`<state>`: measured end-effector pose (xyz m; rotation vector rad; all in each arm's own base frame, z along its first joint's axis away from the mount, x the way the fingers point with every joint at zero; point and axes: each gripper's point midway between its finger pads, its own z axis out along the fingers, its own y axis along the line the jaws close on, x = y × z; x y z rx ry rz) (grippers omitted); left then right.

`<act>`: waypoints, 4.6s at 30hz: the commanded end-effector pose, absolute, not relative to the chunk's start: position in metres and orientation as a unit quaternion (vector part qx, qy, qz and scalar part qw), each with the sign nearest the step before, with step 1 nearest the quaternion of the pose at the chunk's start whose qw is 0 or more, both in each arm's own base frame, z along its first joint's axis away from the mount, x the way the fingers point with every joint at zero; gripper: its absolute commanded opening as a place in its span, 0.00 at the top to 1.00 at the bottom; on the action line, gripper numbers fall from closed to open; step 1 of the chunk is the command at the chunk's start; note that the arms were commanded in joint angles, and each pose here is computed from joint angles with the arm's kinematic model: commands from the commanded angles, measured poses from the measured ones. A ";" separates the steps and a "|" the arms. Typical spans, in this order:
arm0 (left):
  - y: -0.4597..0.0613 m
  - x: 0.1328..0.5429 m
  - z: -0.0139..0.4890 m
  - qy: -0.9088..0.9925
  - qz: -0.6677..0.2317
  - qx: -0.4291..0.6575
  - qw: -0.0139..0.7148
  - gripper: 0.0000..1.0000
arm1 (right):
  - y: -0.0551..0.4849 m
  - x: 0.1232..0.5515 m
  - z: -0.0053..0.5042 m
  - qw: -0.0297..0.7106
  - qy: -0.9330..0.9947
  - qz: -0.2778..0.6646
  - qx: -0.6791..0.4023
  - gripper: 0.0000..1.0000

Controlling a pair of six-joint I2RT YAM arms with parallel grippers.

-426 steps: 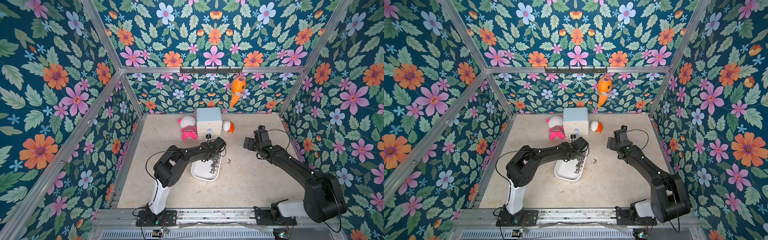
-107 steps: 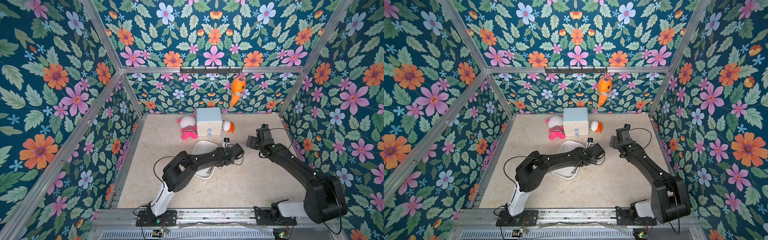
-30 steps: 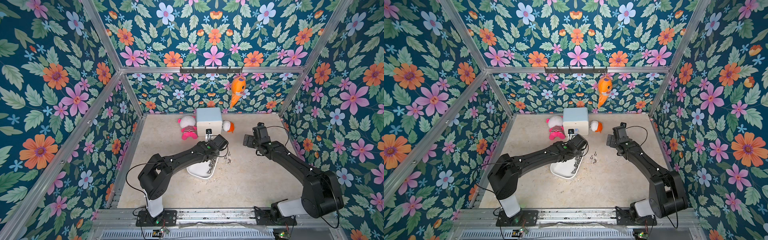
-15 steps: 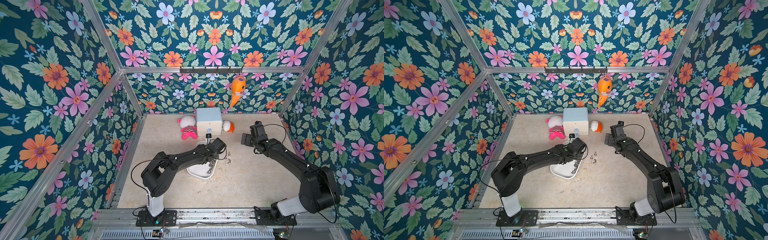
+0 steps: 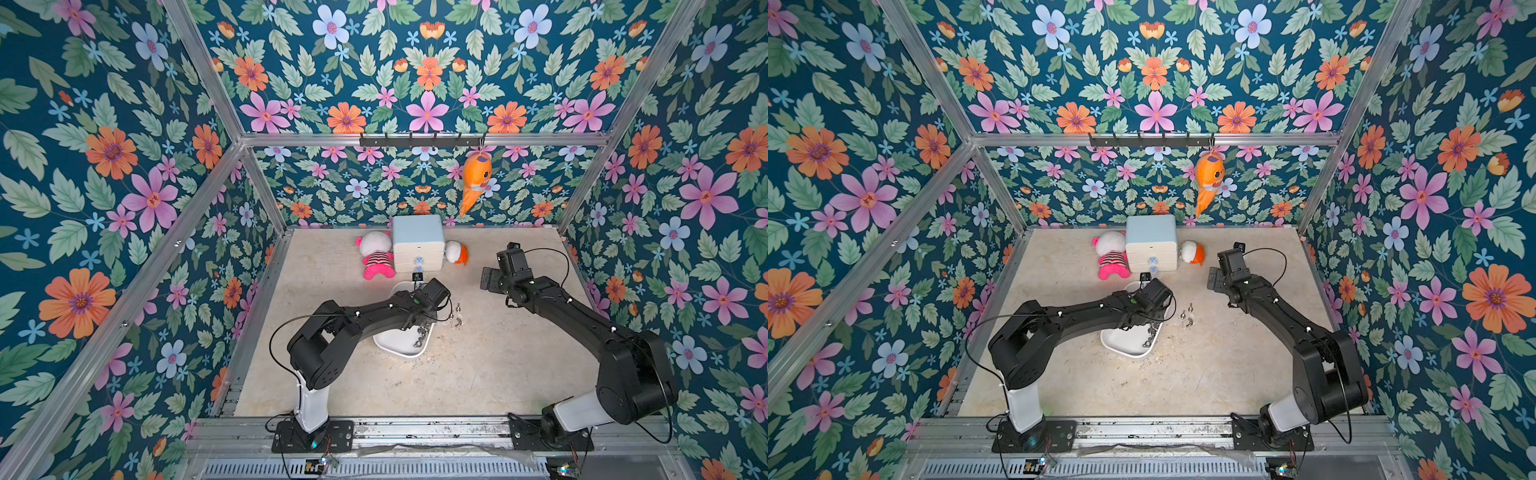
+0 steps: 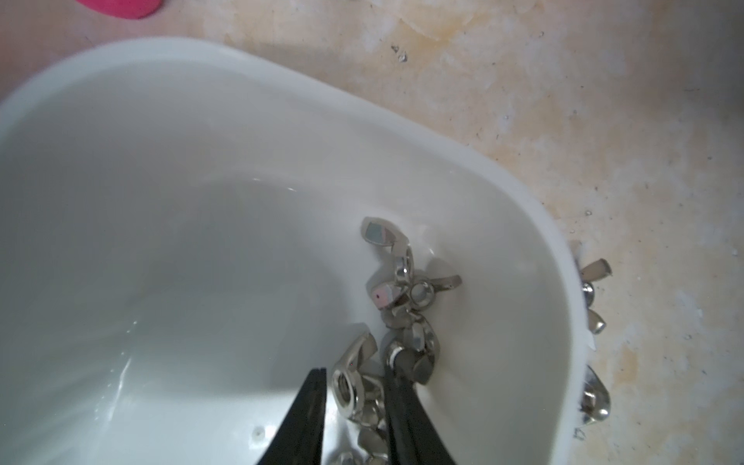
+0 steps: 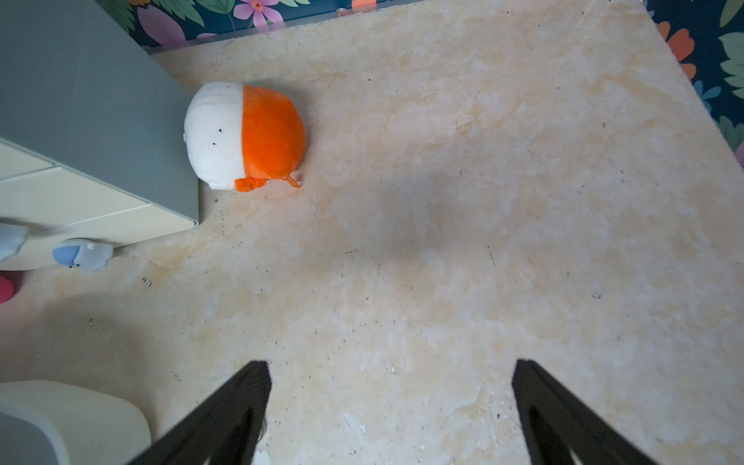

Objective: Take out the wing nut from the storage box
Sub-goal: Pick up the wing nut from the storage box, then place the wing nut at the center of the board.

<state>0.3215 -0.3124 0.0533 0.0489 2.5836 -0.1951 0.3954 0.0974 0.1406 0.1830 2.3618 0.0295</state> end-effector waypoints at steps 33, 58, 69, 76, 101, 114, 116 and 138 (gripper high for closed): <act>-0.301 0.323 0.034 0.963 -0.036 0.006 0.268 0.89 | 0.094 0.393 0.142 0.381 0.921 0.008 0.079 0.01; -0.316 0.337 0.124 0.932 -0.038 0.028 0.360 0.95 | 0.098 0.398 0.146 0.385 0.920 0.014 0.076 0.01; -0.367 0.318 0.143 0.925 -0.088 0.066 0.363 0.95 | 0.092 0.398 0.147 0.385 0.920 -0.001 0.076 0.01; -0.389 0.297 0.123 0.932 -0.097 0.084 0.340 0.95 | 0.087 0.397 0.146 0.382 0.921 -0.004 0.082 0.01; -0.403 0.270 0.057 0.951 -0.087 0.102 0.278 0.95 | 0.079 0.396 0.145 0.379 0.921 -0.002 0.090 0.01; -0.402 0.268 0.045 0.955 -0.084 0.100 0.268 0.95 | 0.082 0.395 0.142 0.377 0.922 0.005 0.088 0.01; -0.402 0.268 0.043 0.955 -0.083 0.100 0.267 0.95 | 0.083 0.394 0.140 0.375 0.923 0.006 0.086 0.01; -0.406 0.267 0.034 0.957 -0.080 0.104 0.258 0.79 | 0.085 0.393 0.140 0.376 0.923 0.008 0.085 0.01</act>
